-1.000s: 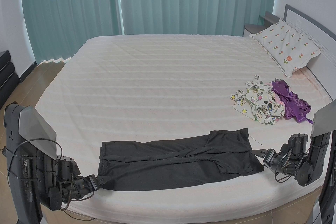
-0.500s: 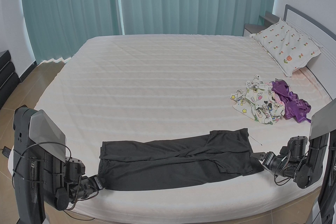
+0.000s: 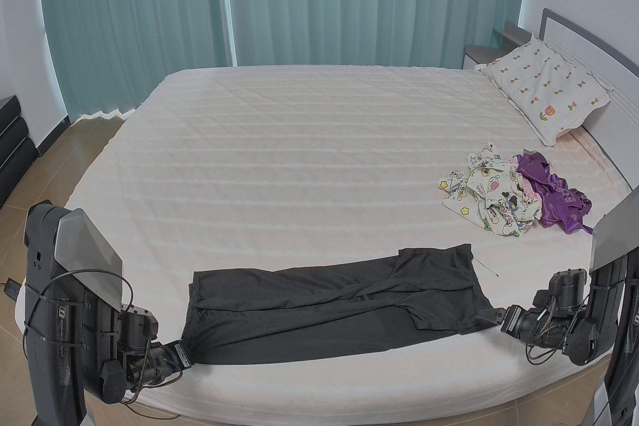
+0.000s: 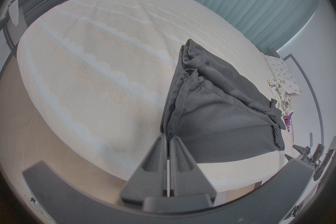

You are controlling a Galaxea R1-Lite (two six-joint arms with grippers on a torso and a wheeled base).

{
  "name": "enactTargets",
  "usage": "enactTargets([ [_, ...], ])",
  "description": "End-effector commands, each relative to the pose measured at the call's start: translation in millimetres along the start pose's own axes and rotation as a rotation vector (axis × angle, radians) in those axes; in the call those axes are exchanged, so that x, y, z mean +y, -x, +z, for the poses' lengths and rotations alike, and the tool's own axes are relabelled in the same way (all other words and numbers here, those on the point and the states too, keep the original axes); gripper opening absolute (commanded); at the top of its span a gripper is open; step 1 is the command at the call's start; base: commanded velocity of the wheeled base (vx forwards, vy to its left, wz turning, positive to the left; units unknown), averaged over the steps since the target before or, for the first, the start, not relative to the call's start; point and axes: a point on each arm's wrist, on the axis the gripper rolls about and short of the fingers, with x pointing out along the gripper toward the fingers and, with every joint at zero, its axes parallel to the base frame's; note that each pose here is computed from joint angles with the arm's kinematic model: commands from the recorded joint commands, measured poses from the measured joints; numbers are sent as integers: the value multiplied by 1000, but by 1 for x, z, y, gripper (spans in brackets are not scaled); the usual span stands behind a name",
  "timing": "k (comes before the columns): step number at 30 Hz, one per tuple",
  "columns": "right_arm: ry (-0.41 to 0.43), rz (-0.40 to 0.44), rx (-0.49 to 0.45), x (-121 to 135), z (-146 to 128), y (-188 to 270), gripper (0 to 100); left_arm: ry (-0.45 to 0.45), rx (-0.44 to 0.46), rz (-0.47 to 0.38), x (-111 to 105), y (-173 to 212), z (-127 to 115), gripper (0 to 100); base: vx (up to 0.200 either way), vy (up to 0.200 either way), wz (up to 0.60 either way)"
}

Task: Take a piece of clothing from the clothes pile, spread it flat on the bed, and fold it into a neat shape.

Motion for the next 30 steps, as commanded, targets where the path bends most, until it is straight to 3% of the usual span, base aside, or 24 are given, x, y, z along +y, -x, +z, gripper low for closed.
enactTargets([
  [1,-5,-19,29,-4,-5,-4,100,6,-21,-12,-1,0,3,0,0,0,0],
  [13,-27,5,48,3,-11,-26,100,12,-25,-17,-1,-1,4,0,0,0,0],
  [30,13,6,-37,16,-5,-63,100,18,-37,-26,-3,-3,7,0,0,0,0],
])
